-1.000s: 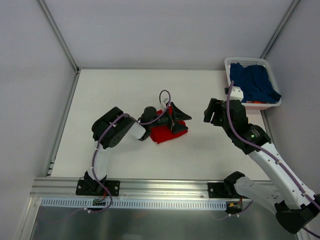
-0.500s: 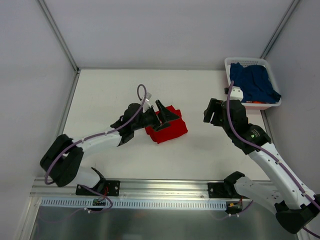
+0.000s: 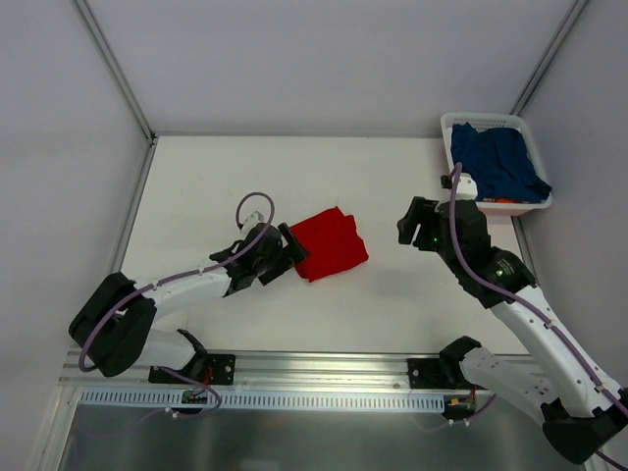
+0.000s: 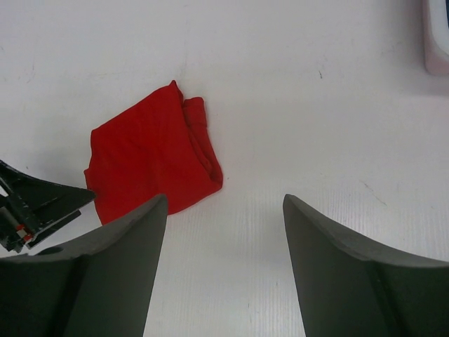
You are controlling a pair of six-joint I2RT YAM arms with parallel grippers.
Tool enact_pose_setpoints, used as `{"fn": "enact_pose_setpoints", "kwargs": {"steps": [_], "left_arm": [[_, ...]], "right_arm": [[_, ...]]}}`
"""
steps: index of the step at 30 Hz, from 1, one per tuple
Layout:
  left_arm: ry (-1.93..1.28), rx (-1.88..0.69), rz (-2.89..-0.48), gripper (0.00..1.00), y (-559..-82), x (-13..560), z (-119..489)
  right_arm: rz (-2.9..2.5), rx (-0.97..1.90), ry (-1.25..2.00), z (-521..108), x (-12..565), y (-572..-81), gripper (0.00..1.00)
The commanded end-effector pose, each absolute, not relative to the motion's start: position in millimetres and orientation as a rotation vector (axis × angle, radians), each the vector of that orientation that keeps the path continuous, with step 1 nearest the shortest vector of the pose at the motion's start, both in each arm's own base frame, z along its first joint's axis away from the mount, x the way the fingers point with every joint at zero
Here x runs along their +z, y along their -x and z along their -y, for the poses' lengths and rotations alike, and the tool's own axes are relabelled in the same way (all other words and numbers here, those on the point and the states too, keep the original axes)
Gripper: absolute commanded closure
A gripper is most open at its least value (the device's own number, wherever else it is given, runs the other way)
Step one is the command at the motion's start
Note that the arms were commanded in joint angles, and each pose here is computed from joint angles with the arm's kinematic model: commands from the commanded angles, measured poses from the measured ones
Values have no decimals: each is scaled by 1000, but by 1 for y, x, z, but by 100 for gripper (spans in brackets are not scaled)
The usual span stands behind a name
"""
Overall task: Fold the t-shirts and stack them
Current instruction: Put the neatly folded tshirt into the corner of the board with the left arm
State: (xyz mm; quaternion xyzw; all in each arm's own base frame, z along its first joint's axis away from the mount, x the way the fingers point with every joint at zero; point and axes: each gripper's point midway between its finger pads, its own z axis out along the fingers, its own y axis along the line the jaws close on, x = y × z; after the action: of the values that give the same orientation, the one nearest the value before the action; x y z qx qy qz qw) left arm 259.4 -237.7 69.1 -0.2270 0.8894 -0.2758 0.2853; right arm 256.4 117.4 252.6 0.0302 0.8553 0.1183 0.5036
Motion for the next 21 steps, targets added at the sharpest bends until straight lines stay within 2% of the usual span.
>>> {"fn": "enact_pose_setpoints", "kwargs": {"steps": [1, 6, 17, 20, 21], "left_arm": [[627, -562, -2392, 1, -259, 46, 215], [625, -511, -2411, 1, -262, 36, 213], [535, -573, -2432, 2, -283, 21, 244], [526, -596, -2449, 11, -285, 14, 252], [528, -600, -2453, 25, -286, 13, 253]], "right_arm": [[-2029, 320, -78, -118, 261, -255, 29], [-2030, 338, -71, -121, 260, -254, 30], [-2033, 347, -62, -122, 256, -253, 30], [-2030, 344, -62, -121, 257, -253, 30], [-2028, 345, -62, -121, 257, -253, 30]]}}
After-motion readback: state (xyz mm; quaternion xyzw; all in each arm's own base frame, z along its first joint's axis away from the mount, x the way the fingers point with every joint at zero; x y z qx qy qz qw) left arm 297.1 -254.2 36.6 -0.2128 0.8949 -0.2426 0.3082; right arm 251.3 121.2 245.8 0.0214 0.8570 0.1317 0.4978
